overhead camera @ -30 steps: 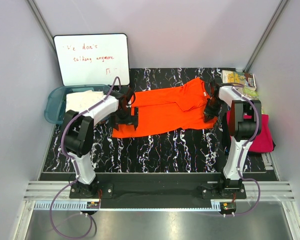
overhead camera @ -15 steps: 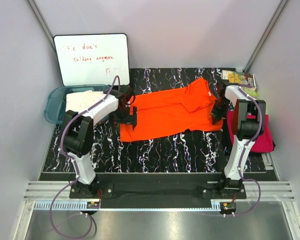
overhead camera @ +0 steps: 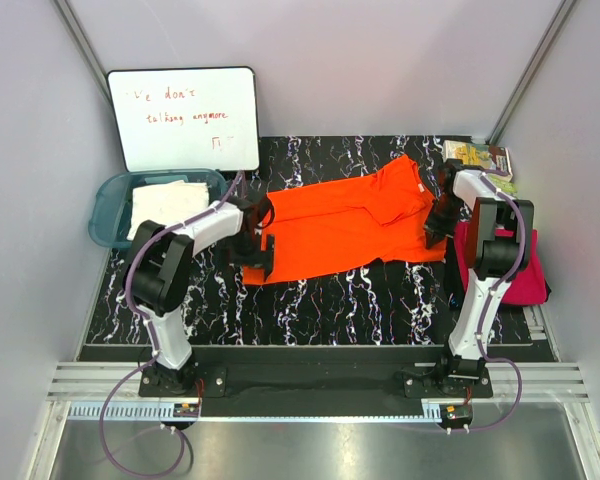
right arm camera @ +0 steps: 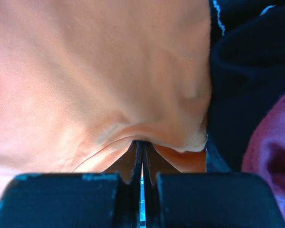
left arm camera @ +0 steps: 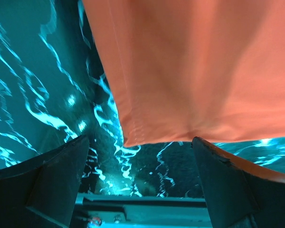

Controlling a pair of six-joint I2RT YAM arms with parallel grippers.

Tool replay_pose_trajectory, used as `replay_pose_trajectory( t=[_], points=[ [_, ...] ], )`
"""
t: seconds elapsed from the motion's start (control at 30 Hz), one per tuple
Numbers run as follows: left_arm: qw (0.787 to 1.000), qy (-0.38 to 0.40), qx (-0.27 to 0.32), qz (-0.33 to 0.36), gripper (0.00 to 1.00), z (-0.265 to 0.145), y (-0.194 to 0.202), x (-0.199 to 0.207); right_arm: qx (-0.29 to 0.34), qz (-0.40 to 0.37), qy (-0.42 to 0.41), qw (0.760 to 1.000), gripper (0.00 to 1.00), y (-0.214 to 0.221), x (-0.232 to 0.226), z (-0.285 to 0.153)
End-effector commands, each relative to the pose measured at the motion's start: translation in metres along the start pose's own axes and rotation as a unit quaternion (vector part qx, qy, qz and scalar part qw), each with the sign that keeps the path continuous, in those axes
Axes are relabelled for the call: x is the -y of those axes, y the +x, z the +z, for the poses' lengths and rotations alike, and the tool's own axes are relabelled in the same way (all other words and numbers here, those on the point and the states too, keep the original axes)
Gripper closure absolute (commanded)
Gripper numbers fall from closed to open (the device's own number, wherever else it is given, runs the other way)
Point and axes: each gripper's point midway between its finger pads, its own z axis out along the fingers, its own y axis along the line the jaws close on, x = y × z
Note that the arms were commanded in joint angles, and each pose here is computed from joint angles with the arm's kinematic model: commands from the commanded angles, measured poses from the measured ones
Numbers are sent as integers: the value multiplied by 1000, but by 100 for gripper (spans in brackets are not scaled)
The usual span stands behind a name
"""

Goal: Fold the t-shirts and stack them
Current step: Grap the side of the flattened tshirt closest away from the robot with both arms

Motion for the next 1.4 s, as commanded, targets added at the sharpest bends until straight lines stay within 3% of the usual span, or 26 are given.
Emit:
replay_pose_trajectory(
  t=[0.0, 0.2, 0.3, 0.43, 0.53, 0.57, 0.7, 0.83, 0.9, 1.0, 1.37],
  points=[
    [1000, 17, 10, -11, 6, -4, 10, 5, 42, -7, -53, 998, 100, -15, -16, -38],
    [999, 30, 13, -21, 6, 11, 5, 14, 89, -12, -109, 990, 100, -19, -30, -81],
    [999, 34, 21, -19, 7, 13, -2, 20, 102, -11, -114, 988, 92, -15, -28, -94],
    [999, 38, 28, -17, 17, 15, -11, 26, 103, -9, -118, 988, 71, -1, -23, -100],
    [999, 38, 29, -13, 74, 20, -17, 31, 95, -6, -115, 989, 66, 13, -17, -98],
    [999, 38, 28, -11, 100, 21, -18, 31, 96, -4, -114, 989, 66, 16, -15, -100],
    [998, 42, 38, -4, 100, 10, -22, 34, 80, 17, -99, 992, 65, 35, -5, -94],
    [994, 58, 88, -7, 100, -30, -39, 37, 53, 36, -104, 993, 59, 57, -1, -91],
    [992, 60, 106, -9, 100, -43, -47, 38, 35, 41, -112, 992, 49, 72, -1, -87],
    [990, 57, 129, -11, 100, -54, -62, 40, 15, 45, -113, 992, 43, 86, 1, -80],
    [988, 43, 145, -20, 100, -57, -99, 46, -15, 52, -82, 995, 45, 107, 15, -58]
  ],
)
